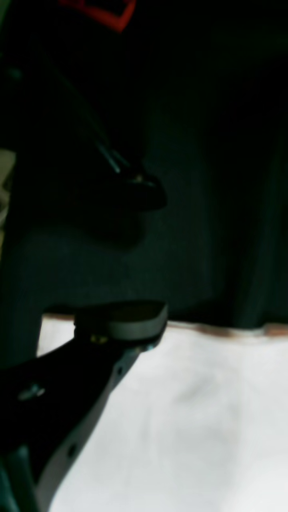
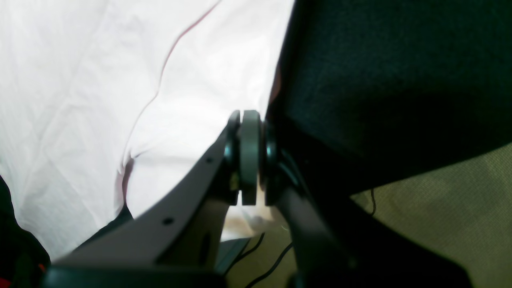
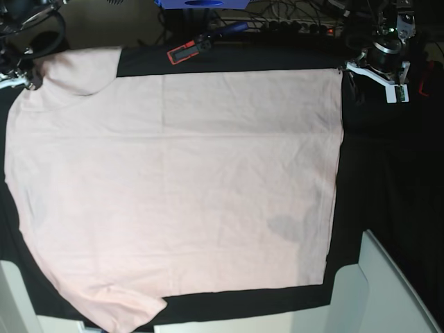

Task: Fold the T-shirt properly
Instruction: 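Grasp the shirt's collar-side corners with both grippers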

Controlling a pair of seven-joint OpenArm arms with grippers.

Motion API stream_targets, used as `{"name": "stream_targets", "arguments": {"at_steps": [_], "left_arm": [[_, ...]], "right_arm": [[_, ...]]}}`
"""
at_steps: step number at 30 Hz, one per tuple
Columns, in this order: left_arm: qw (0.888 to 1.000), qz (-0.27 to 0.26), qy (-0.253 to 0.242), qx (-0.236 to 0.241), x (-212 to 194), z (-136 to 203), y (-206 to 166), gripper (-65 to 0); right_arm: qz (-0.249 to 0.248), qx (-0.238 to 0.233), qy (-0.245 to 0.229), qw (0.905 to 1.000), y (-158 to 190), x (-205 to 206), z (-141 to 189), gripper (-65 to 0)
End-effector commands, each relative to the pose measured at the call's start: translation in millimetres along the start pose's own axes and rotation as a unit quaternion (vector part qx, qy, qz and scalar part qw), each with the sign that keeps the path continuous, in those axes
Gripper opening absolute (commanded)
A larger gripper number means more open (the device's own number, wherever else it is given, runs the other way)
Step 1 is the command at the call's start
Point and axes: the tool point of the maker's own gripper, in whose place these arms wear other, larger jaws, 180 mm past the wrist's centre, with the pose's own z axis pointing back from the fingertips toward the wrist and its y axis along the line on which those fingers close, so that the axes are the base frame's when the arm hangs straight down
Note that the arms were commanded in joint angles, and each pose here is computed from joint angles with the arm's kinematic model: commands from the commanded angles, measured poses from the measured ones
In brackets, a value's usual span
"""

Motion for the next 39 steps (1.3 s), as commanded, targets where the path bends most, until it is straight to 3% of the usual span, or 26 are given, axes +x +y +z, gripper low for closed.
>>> {"name": "stream_targets", "arguments": {"at_steps": [1, 4, 8, 19, 27, 39], "left_arm": [[1.000, 0.005, -0.009, 0.005, 3.9, 4.8, 6.9, -28.7], [0.999, 0.035, 0.001, -0.007, -6.0, 12.0, 2.9, -29.1], [0.997, 0.044, 0.017, -0.067, -20.3, 20.8, -18.1, -29.2], [0.996, 0.062, 0.047, -0.052, -49.2, 21.6, -12.9, -29.2], [0.994, 0.081, 0.048, -0.048, -54.3, 12.0, -19.0, -29.2], [0.987, 0.068, 0.072, -0.127, -67.0, 6.8, -82.5, -29.4]], "right_arm": [[0.010, -0.003, -0.009, 0.9999, -2.1, 9.6, 4.8, -64.7], [0.010, -0.003, -0.009, 0.9999, -2.1, 9.6, 4.8, -64.7], [0.010, -0.003, -0.008, 0.9999, -2.3, 9.2, 4.8, -64.7], [0.010, -0.003, -0.008, 0.9999, -2.3, 9.2, 4.8, -64.7], [0.036, 0.008, 0.011, 0.9993, 11.1, 6.1, -3.8, -64.7], [0.037, 0.008, 0.008, 0.9993, 11.3, 8.1, -3.7, -64.7]]}}
